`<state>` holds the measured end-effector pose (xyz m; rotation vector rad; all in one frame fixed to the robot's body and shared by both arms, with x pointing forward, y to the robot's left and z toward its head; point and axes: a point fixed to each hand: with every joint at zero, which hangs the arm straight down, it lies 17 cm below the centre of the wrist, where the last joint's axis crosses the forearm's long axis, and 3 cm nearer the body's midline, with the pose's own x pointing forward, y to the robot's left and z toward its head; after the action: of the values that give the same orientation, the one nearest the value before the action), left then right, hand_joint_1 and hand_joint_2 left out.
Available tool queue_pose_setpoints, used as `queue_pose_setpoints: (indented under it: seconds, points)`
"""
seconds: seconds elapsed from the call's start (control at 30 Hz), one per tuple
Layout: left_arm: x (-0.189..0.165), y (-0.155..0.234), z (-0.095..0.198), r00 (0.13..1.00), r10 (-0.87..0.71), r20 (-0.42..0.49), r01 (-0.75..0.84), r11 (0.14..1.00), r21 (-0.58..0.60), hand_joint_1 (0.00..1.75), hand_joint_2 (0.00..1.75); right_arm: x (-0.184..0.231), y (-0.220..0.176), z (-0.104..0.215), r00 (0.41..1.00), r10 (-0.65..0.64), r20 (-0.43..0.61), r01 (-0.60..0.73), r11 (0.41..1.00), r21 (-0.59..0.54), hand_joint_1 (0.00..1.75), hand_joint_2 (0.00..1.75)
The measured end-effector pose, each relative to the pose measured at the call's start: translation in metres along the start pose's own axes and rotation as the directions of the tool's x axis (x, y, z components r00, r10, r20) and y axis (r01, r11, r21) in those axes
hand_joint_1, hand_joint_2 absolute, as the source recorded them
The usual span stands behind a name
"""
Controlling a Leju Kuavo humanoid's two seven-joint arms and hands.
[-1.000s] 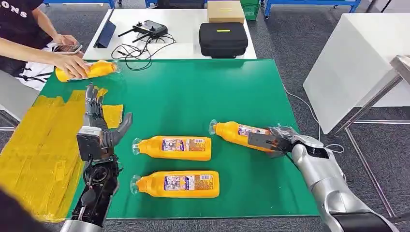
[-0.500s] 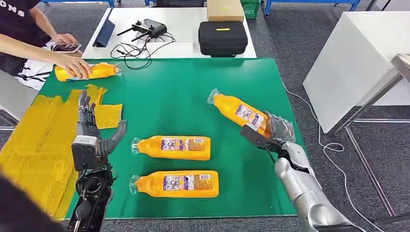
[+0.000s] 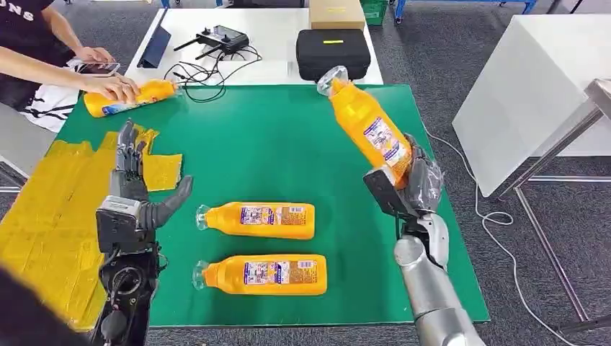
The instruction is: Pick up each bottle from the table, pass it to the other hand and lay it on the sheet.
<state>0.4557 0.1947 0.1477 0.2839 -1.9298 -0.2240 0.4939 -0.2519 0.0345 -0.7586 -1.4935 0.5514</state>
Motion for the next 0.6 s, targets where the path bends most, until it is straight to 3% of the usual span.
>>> queue_pose_setpoints:
  seconds: [0.13,0.27,0.47,0.6]
  points:
    - [0.013,-0.014,-0.001,0.999,0.03,0.029,-0.028,0.998,-0.057,0.0,1.75,0.035,0.005,0.004,0.99,-0.102,0.098,0.1,0.995,0.024,1.75,1.75]
    - [0.031,-0.031,-0.009,0.996,0.054,0.069,-0.046,0.993,-0.11,0.0,1.75,0.101,0.033,0.02,0.949,-0.214,0.23,0.182,0.972,0.151,1.75,1.75]
    - [0.049,-0.043,-0.017,0.99,0.106,0.098,-0.092,0.986,-0.142,0.0,1.75,0.177,0.065,0.046,0.891,-0.266,0.368,0.173,0.948,0.267,1.75,1.75]
    - [0.052,-0.056,-0.015,0.96,0.277,0.047,-0.261,0.941,-0.215,0.0,1.75,0.216,0.078,0.06,0.85,-0.268,0.453,0.132,0.942,0.309,1.75,1.75]
